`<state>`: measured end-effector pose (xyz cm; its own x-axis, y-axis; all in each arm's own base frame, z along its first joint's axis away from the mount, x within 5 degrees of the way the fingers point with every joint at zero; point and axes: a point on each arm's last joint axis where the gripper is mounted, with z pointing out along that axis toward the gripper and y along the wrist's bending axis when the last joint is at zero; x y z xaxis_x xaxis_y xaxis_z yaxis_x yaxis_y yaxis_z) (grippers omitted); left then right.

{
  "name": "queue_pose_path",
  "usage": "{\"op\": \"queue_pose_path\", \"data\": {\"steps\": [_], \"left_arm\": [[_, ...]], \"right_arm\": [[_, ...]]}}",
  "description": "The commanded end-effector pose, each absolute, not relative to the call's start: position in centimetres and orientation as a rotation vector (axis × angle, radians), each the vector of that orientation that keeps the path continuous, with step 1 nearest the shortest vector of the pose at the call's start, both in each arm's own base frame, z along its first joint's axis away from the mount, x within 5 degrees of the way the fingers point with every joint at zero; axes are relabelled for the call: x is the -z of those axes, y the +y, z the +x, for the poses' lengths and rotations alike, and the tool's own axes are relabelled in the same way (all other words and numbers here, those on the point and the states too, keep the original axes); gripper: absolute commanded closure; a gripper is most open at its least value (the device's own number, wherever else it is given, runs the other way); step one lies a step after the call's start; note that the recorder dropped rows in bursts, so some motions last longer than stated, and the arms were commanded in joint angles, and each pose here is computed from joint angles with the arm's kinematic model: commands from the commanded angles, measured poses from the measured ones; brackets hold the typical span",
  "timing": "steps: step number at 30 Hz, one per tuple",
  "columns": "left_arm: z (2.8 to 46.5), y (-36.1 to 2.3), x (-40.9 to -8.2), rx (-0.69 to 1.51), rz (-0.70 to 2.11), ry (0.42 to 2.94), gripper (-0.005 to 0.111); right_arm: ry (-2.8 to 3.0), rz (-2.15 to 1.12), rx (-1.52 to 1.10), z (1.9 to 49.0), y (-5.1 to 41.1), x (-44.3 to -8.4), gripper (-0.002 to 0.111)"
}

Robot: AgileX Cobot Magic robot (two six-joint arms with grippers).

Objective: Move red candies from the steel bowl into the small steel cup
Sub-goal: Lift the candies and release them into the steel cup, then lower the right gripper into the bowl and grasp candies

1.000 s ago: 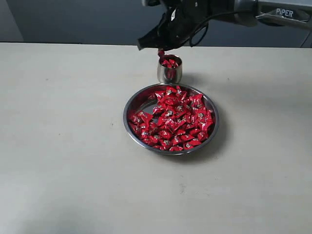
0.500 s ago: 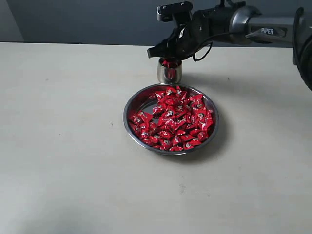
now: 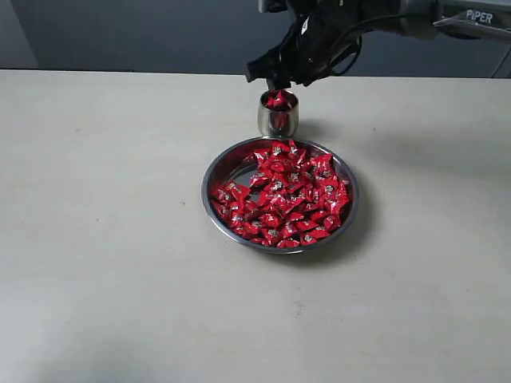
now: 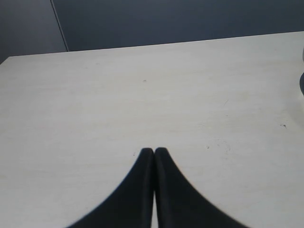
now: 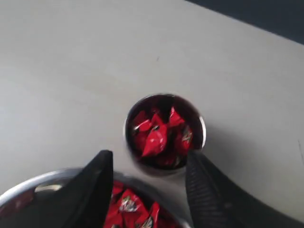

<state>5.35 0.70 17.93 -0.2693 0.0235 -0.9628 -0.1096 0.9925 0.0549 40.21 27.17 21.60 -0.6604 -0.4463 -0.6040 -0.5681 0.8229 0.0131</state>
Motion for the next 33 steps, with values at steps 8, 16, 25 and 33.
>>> {"op": "queue_pose_path", "data": {"steps": [8,16,25,33], "left_arm": [[5.3,0.7,-18.3,-0.124,-0.055,1.821,0.106],[5.3,0.7,-18.3,-0.124,-0.055,1.821,0.106],[5.3,0.7,-18.3,-0.124,-0.055,1.821,0.106],[5.3,0.7,-18.3,-0.124,-0.055,1.821,0.106]], "right_arm": [[2.457,-1.098,-0.359,33.7,31.2,-18.3,0.070],[2.518,-1.077,-0.382,33.6,31.7,-14.9,0.087],[2.566,-1.082,-0.416,33.6,32.0,-12.3,0.062],[2.574,-1.105,-0.468,33.4,32.4,-11.4,0.076]]}}
